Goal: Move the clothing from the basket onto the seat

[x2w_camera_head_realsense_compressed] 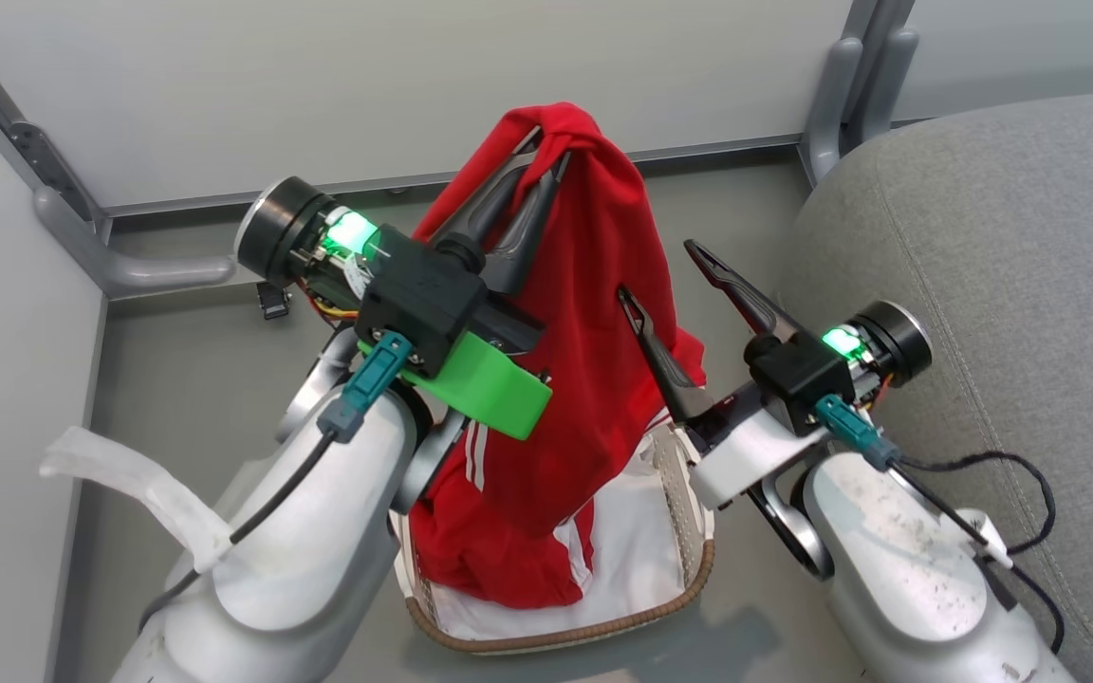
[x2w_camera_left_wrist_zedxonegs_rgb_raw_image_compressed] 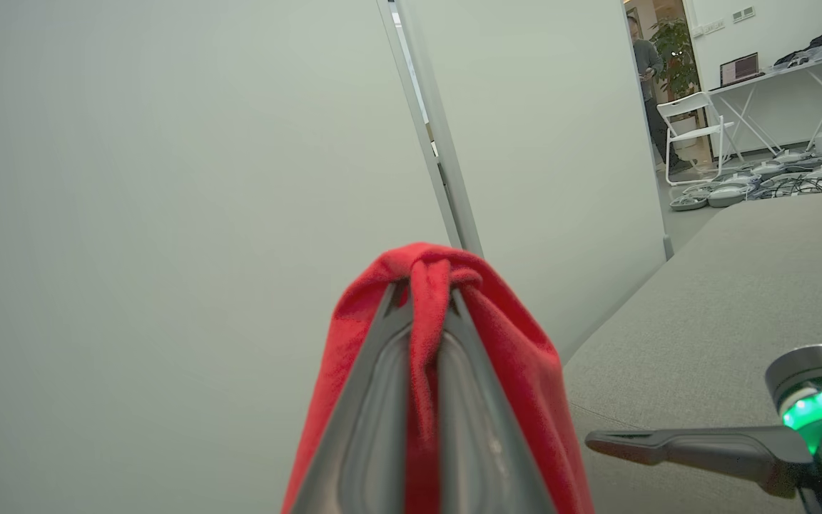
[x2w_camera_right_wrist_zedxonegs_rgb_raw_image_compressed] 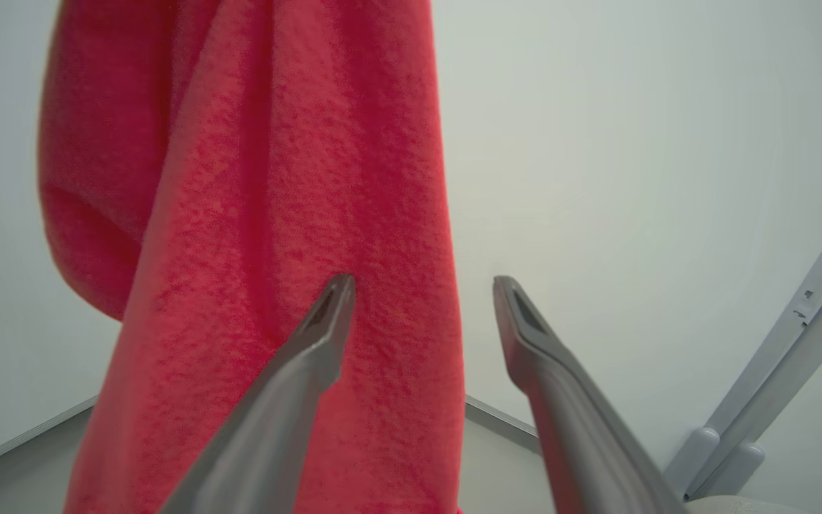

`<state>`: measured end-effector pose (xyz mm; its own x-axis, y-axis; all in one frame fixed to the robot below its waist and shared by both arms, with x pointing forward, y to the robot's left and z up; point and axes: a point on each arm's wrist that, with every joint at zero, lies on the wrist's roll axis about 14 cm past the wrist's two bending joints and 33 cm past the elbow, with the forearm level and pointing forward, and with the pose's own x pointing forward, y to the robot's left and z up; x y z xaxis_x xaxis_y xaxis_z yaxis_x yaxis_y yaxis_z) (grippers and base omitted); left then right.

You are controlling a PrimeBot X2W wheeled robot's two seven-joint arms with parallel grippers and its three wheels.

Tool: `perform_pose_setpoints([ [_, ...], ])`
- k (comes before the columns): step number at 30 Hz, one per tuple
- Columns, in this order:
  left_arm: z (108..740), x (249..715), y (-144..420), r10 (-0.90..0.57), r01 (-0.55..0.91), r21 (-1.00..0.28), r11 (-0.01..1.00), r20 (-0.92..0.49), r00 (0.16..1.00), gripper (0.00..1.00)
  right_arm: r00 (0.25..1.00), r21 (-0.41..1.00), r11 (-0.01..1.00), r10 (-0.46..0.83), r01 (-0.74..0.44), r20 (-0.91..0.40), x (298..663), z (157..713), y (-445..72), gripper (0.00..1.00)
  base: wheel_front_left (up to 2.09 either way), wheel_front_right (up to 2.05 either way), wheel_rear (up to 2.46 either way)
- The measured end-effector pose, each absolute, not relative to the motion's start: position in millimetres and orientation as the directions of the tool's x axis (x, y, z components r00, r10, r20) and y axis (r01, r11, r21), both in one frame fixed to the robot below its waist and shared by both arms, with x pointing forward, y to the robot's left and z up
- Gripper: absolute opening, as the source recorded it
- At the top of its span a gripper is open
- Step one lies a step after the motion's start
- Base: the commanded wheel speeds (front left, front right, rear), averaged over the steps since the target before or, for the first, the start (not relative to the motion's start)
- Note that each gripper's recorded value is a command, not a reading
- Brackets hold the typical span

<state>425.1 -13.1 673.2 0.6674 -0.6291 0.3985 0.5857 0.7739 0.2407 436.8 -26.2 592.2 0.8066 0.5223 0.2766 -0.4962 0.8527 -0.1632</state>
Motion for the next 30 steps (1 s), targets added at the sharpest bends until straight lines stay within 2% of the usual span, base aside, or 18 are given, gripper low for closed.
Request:
perform_pose_setpoints([
  [7,679.7,411.1,-20.2,-0.652,0.603,0.26,0.754,0.404,0.642,0.0,0.703,-0.239,0.716,0.695,-0.656,0.151,433.7,572.6,-0.5,1.0,0.0,0.0,0.0],
  [16,680.1,400.2,-22.8,-0.664,0.612,0.269,0.744,0.397,0.633,0.0,0.582,-0.261,0.566,0.813,-0.782,0.018,416.1,550.5,23.7,1.0,0.0,0.0,0.0],
  [17,680.8,398.5,-23.7,-0.667,0.614,0.271,0.741,0.398,0.63,0.0,0.568,-0.26,0.549,0.823,-0.795,-0.001,413.1,545.9,27.5,0.93,0.0,0.0,0.0],
  [18,681.5,397.7,-23.8,-0.668,0.615,0.271,0.741,0.399,0.629,0.0,0.564,-0.257,0.544,0.825,-0.799,-0.009,412.3,543.8,29.2,0.68,0.0,0.0,0.0],
  [19,682.3,396.5,-24.1,-0.668,0.617,0.269,0.74,0.401,0.627,0.0,0.559,-0.251,0.538,0.829,-0.804,-0.015,411.5,542.5,32.0,0.48,0.0,0.0,0.0],
  [20,682.8,395.5,-24.1,-0.668,0.618,0.268,0.739,0.402,0.626,0.0,0.556,-0.245,0.536,0.831,-0.808,-0.016,411.1,542.3,34.9,0.4,0.0,0.0,0.0],
  [23,680.3,395.7,-21.5,-0.664,0.616,0.26,0.744,0.395,0.635,0.0,0.546,-0.222,0.53,0.837,-0.818,-0.013,408.7,542.0,43.3,0.0,0.0,0.0,0.0],
  [26,673.8,399.0,-14.5,-0.649,0.606,0.242,0.758,0.381,0.659,0.0,0.554,-0.21,0.543,0.832,-0.813,0.005,411.5,547.1,44.9,0.0,0.0,0.0,0.0],
  [30,656.5,407.5,0.0,-0.612,0.585,0.191,0.788,0.345,0.712,0.0,0.609,-0.193,0.606,0.791,-0.772,0.051,426.5,559.5,31.6,0.0,0.0,0.0,0.0],
])
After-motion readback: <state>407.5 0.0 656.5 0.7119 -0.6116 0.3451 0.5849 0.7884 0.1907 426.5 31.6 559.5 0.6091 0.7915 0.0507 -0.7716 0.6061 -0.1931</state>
